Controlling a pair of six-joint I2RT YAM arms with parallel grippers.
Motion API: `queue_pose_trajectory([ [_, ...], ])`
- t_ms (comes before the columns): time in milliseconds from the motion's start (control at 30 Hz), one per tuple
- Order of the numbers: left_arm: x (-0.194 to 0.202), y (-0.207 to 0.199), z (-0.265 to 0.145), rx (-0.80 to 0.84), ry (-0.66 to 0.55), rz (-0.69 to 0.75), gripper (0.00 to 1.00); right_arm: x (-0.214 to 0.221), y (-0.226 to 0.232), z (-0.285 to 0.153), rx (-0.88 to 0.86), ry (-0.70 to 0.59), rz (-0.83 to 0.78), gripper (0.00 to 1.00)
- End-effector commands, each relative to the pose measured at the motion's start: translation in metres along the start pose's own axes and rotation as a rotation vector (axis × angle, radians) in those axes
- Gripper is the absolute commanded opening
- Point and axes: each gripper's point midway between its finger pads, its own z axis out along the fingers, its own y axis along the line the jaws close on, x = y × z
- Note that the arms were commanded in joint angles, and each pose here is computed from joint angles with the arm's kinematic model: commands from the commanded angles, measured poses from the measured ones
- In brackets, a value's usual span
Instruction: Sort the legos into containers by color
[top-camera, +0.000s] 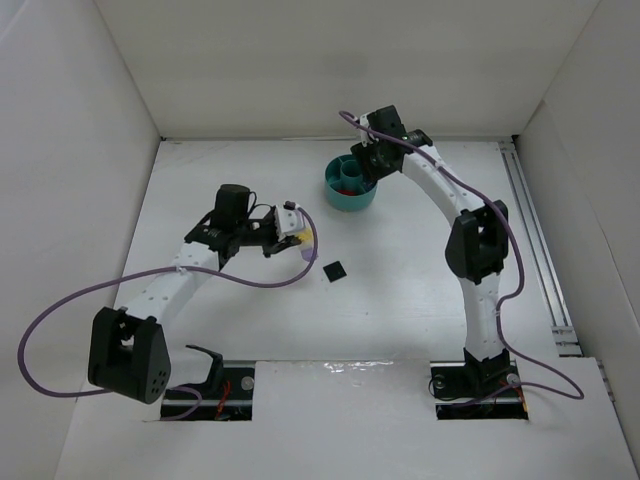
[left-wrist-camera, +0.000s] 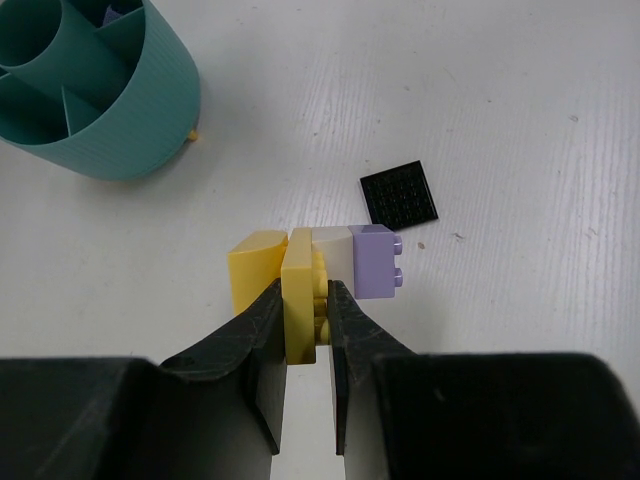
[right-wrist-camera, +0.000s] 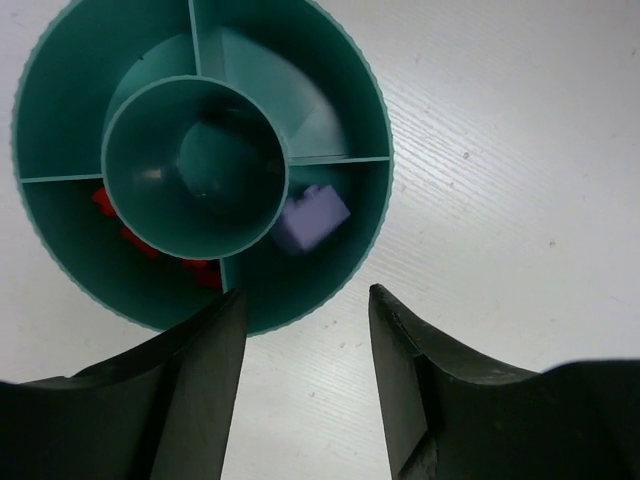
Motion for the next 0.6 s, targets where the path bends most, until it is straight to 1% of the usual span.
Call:
queue_pose_trajectory([
  [0, -0.028, 0.013, -0.003, -0.016, -0.072, 0.057, 0.0, -0.042, 0.001, -0.042, -0.034, -0.16, 0.074, 0.57],
  [67, -0.03, 0.023, -0.008, -0.053, -0.087, 0.019, 0.0, -0.054, 0.009, -0.055, -0.08, -0.214, 0.124, 0.56],
  [100, -0.034, 0.03, -0.011, -0.076, -0.112, -0.005, 0.0, -0.062, 0.014, -0.072, -0.137, -0.26, 0.164, 0.56],
  [133, -0.033, 0.032, -0.013, -0.084, -0.11, -0.009, 0.0, -0.06, 0.019, -0.08, -0.164, -0.26, 0.192, 0.56],
  [167, -0.04, 0.037, -0.013, -0.101, -0.135, -0.029, 0.0, -0.068, 0.023, -0.089, -0.192, -0.303, 0.217, 0.56],
  [267, -0.045, 0.046, -0.016, -0.138, -0.157, -0.061, 0.0, -0.064, 0.04, -0.111, -0.289, -0.306, 0.327, 0.55],
  [300, -0.044, 0.046, -0.016, -0.144, -0.154, -0.094, 0.0, -0.063, 0.046, -0.115, -0.323, -0.306, 0.345, 0.55],
  [333, -0.049, 0.052, -0.018, -0.168, -0.161, -0.1, 0.0, -0.051, 0.051, -0.112, -0.337, -0.274, 0.367, 0.55],
  [367, -0.05, 0.055, -0.019, -0.186, -0.164, -0.127, 0.0, -0.054, 0.054, -0.125, -0.362, -0.293, 0.393, 0.55],
  [400, -0.051, 0.065, -0.023, -0.228, -0.174, -0.15, 0.0, -0.054, 0.058, -0.13, -0.386, -0.299, 0.398, 0.55],
  [433, -0.06, 0.068, -0.025, -0.236, -0.194, -0.169, 0.0, -0.052, 0.06, -0.134, -0.4, -0.302, 0.404, 0.55],
  [467, -0.055, 0.074, -0.024, -0.252, -0.194, -0.262, 0.0, -0.048, 0.062, -0.143, -0.413, -0.311, 0.4, 0.55],
  [567, -0.062, 0.094, -0.029, -0.302, -0.216, -0.379, 0.0, -0.052, 0.073, -0.161, -0.475, -0.37, 0.392, 0.55],
])
